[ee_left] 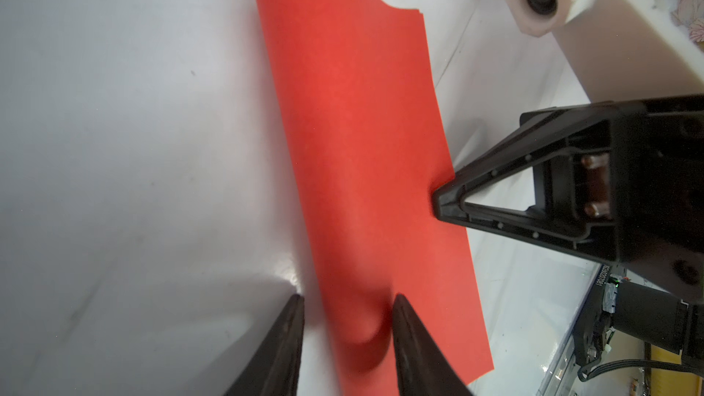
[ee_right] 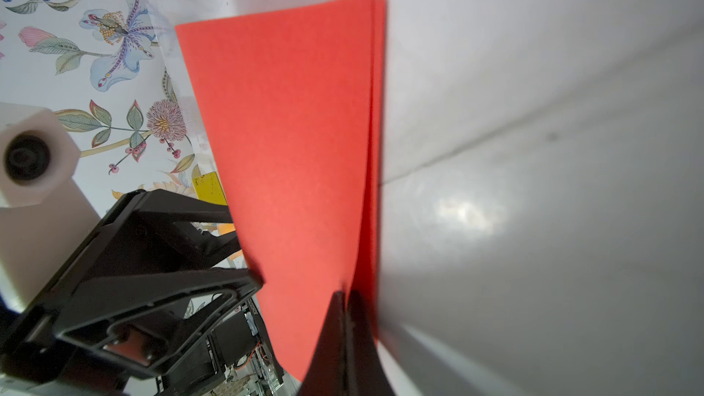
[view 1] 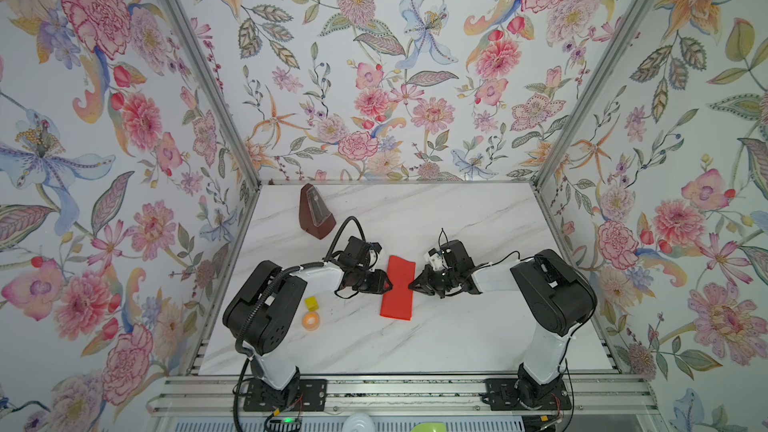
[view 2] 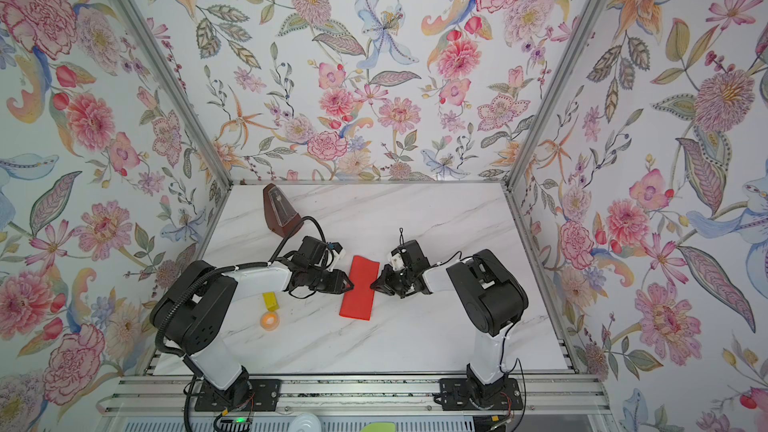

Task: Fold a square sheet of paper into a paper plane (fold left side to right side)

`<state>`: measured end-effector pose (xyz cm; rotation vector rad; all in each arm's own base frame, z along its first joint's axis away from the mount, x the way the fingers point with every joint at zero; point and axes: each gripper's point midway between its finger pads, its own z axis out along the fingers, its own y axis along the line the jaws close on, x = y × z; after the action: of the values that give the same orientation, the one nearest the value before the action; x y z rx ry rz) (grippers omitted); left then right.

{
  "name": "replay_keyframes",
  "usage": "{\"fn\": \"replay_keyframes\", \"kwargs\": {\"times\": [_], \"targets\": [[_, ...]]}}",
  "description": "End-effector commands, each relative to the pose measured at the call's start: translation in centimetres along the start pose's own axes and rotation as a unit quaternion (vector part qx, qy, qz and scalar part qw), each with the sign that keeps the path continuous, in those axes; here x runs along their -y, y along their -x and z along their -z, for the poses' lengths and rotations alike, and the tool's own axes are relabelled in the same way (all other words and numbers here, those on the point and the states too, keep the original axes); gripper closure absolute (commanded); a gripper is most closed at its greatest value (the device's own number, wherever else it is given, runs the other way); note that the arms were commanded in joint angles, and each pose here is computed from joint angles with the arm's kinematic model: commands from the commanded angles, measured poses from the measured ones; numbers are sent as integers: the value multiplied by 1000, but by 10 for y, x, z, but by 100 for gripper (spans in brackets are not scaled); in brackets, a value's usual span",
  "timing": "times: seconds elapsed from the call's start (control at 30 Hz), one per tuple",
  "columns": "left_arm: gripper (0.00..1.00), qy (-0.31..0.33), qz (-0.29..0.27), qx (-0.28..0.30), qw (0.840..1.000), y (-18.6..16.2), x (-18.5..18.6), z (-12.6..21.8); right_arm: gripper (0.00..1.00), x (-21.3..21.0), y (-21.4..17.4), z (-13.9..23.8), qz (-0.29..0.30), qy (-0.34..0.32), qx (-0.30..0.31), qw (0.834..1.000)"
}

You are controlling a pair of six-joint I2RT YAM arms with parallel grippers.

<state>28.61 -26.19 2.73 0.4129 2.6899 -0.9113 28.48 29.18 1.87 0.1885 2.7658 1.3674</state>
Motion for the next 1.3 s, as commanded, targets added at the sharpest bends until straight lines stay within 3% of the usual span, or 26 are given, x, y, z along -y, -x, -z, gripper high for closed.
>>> {"fn": "replay_keyframes", "kwargs": {"times": [0.0, 0.87, 1.27], "targets": [[59, 1, 5, -8, 1000, -1, 0, -5, 100, -1, -4, 3, 10, -7, 2, 1000], [60, 5, 2, 3, 1000, 4, 3, 1, 100, 29, -15, -9, -12, -31, -12, 999], [60, 33, -26, 51, 998, 27, 18, 43, 100, 38, -16, -8, -5, -50, -12, 999]]}}
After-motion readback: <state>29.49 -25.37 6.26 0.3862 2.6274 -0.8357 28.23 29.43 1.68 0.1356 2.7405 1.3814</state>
